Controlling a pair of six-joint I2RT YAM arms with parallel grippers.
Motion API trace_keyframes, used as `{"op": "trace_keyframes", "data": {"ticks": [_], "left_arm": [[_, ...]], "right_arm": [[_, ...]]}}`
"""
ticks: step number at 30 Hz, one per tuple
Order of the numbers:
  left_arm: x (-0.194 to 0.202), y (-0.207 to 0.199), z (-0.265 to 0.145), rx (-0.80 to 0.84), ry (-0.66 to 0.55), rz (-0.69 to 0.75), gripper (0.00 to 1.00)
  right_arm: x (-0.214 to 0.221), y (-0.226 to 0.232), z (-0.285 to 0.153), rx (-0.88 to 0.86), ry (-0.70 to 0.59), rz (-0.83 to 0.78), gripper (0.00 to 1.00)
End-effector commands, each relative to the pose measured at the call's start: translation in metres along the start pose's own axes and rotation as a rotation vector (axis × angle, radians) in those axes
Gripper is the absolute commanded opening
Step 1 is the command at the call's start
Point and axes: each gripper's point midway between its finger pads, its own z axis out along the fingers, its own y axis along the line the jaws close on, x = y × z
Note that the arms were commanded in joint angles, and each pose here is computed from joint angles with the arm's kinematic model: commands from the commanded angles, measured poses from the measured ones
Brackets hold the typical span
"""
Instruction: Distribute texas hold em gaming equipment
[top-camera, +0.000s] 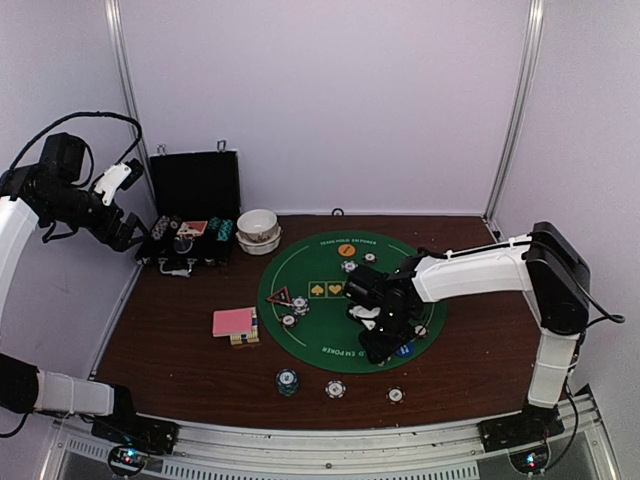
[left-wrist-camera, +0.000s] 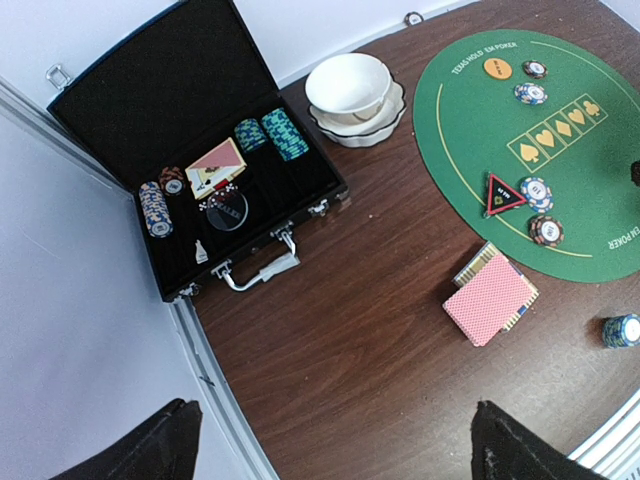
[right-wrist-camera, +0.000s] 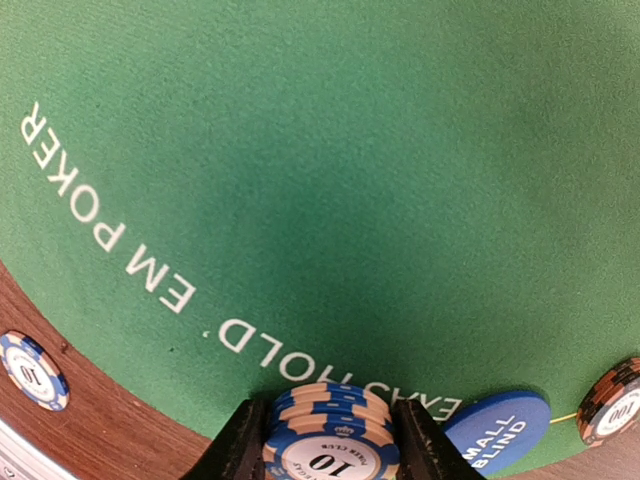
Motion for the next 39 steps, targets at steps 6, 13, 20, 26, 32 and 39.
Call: {"op": "trace_keyframes", "data": {"ticks": [6, 13, 20, 26, 32, 39], "left_arm": [[-0.004, 0.0, -0.008, -0.001, -0.021, 0.0, 0.98], [0.0, 0.001, -0.003, -0.003, 0.002, -0.003, 0.98], [0.002, 0.002, 0.0, 0.005, 0.018, -0.011, 0.97], [0.003, 0.003, 0.0, -0.001, 0.024, -0.009, 0.98], [0.001, 0.002, -0.001, 0.003, 0.018, -0.006, 0.98], [0.0, 0.0, -0.001, 0.011, 0.012, -0.006, 0.97]], "right_arm": [[0.0, -0.011, 0.007, 0.023, -0.006, 0.022, 0.34], [-0.021, -0.006, -0.031, 0.008, -0.094, 0.028, 0.59], [-0.046, 0.047, -0.084, -0.044, -0.209, -0.09, 0.73], [-0.055, 0.127, -0.104, -0.187, -0.2, -0.228, 0.8], [-0.057, 0.171, -0.093, -0.191, -0.193, -0.348, 0.86], [-0.063, 0.182, -0.064, -0.161, -0.155, -0.38, 0.87]]}}
